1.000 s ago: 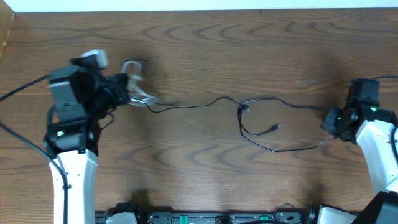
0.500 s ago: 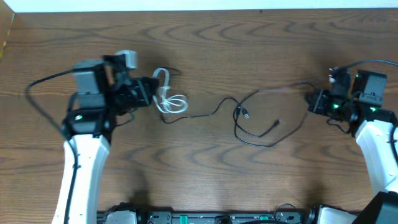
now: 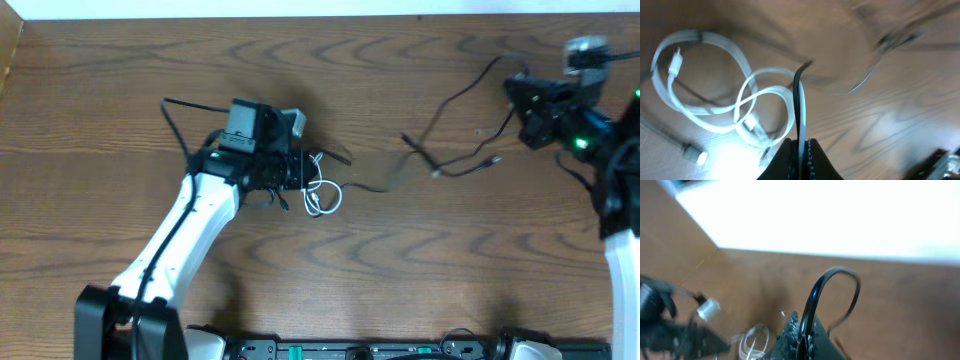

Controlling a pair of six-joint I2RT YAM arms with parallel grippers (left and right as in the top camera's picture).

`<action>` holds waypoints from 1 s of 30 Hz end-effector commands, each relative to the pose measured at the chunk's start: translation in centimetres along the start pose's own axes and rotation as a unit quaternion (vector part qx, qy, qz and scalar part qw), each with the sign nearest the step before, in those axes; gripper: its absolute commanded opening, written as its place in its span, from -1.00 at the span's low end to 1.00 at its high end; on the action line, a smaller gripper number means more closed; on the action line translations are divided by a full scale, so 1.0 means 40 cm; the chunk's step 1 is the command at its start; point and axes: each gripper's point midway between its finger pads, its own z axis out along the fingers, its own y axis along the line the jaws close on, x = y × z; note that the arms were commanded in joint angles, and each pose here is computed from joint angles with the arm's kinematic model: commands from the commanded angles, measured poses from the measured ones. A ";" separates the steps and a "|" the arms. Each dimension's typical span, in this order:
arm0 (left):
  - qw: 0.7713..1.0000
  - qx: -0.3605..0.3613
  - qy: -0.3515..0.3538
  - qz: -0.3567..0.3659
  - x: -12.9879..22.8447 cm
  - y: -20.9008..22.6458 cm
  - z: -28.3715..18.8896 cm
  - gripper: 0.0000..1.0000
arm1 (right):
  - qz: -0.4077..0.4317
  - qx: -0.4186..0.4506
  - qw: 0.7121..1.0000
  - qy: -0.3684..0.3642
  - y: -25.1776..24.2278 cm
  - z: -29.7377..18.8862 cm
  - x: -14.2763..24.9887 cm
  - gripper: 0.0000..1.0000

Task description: Untangle cables

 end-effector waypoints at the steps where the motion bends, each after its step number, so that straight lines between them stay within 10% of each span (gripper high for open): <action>1: 0.996 -0.089 0.024 -0.012 0.029 0.088 0.019 -0.85 | -0.042 0.071 0.995 -0.062 0.008 -0.076 -0.099 -0.98; 8: 0.970 -0.234 0.047 -0.040 0.075 0.215 -0.019 -0.85 | -0.031 0.305 0.947 -0.100 -0.141 -0.200 -0.126 -0.98; 16: 0.956 -0.282 0.043 -0.067 0.085 0.253 -0.042 -0.85 | 0.012 0.594 0.804 0.003 -0.392 -0.345 0.005 -0.98; 30: 0.956 -0.282 0.045 -0.068 0.087 0.253 -0.042 -0.85 | 0.196 0.704 0.663 0.162 -0.691 -0.437 0.322 -0.98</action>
